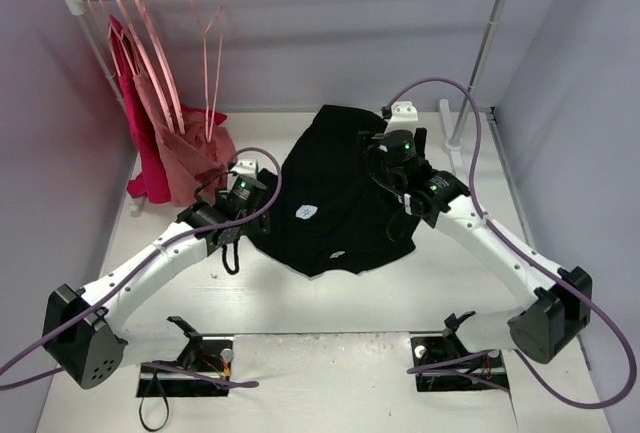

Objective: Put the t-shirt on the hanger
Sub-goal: Flatten out the T-shirt at the center of the board, then pick up the hanger from the clothesline.

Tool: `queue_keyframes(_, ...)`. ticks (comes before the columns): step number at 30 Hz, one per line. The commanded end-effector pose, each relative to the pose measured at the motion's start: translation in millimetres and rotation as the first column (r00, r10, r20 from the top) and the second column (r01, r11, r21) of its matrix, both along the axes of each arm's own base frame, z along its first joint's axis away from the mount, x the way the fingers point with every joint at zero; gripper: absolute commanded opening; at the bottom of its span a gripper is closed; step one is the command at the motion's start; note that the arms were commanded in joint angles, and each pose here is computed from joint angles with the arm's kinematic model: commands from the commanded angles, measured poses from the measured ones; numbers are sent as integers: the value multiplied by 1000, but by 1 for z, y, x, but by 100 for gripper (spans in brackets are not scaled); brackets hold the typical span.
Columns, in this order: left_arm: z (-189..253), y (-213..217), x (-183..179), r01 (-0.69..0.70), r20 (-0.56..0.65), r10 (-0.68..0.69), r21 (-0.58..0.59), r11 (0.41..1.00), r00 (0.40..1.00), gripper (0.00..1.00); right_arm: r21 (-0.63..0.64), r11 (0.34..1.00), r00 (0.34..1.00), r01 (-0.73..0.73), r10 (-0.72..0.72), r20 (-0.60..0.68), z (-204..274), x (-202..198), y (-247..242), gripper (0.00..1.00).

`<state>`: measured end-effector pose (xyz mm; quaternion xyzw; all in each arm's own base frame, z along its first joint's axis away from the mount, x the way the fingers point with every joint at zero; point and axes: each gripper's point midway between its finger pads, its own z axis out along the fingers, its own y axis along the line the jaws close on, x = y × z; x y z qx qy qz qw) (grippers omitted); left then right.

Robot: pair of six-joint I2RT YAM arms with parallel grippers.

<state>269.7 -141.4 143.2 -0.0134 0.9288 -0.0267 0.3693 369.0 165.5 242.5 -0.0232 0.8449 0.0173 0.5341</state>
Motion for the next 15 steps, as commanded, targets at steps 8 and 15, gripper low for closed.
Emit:
queue_keyframes(8, 196, -5, 51, 63, 361, -67, 22, 998, 930, 58, 44, 994, 994, -103, 102, 23, 6, -10, 14, 85)
queue_keyframes(15, 279, 7, 97, -19, 528, -21, 70, 997, 849, 58, 69, 984, 986, -165, 165, 7, 0, -18, 23, 86)
